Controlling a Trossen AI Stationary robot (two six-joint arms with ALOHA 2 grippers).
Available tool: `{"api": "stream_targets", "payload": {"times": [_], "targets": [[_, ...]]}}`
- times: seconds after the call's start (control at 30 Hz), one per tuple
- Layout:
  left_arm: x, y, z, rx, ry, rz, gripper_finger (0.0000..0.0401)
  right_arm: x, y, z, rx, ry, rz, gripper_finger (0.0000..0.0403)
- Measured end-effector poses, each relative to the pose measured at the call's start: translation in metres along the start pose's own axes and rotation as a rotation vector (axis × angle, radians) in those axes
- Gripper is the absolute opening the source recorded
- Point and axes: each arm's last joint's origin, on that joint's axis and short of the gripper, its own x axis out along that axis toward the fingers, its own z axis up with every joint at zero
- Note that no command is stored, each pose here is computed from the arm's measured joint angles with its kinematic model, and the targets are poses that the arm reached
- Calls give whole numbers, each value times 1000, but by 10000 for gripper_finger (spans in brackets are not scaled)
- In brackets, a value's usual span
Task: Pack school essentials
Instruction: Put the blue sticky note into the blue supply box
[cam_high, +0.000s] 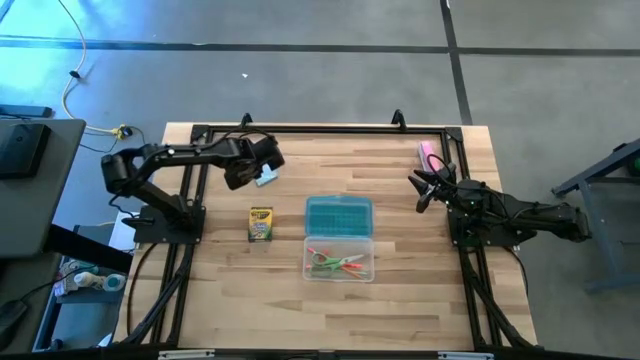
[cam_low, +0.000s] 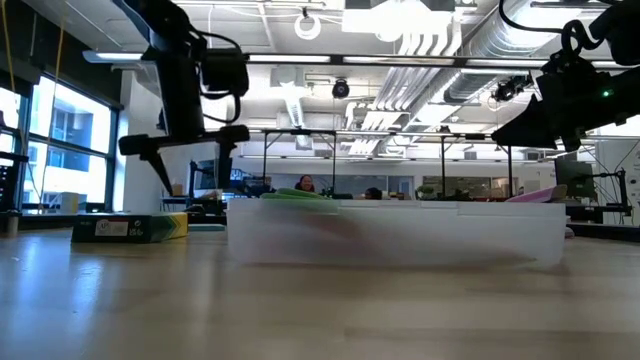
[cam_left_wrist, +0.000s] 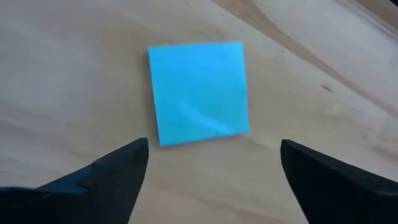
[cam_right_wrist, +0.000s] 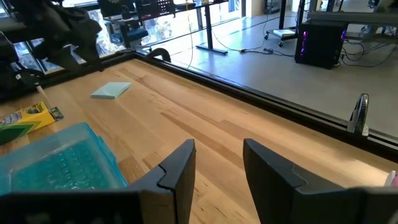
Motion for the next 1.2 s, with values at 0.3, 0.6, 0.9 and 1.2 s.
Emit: {"api": "stream_targets", "payload": {"times": [0.3, 0.6, 0.9, 1.2], "targets": [[7, 0, 12, -53, 7, 21, 398, 0, 0, 0, 0, 0, 0, 126], [28, -4, 21, -89, 59, 50, 400, 0, 0, 0, 0, 0, 0, 126], [55, -9, 28, -71, 150, 49, 400, 0, 0, 0, 0, 0, 0, 126], [55, -6, 27, -96, 148, 83, 400, 0, 0, 0, 0, 0, 0, 126]]}}
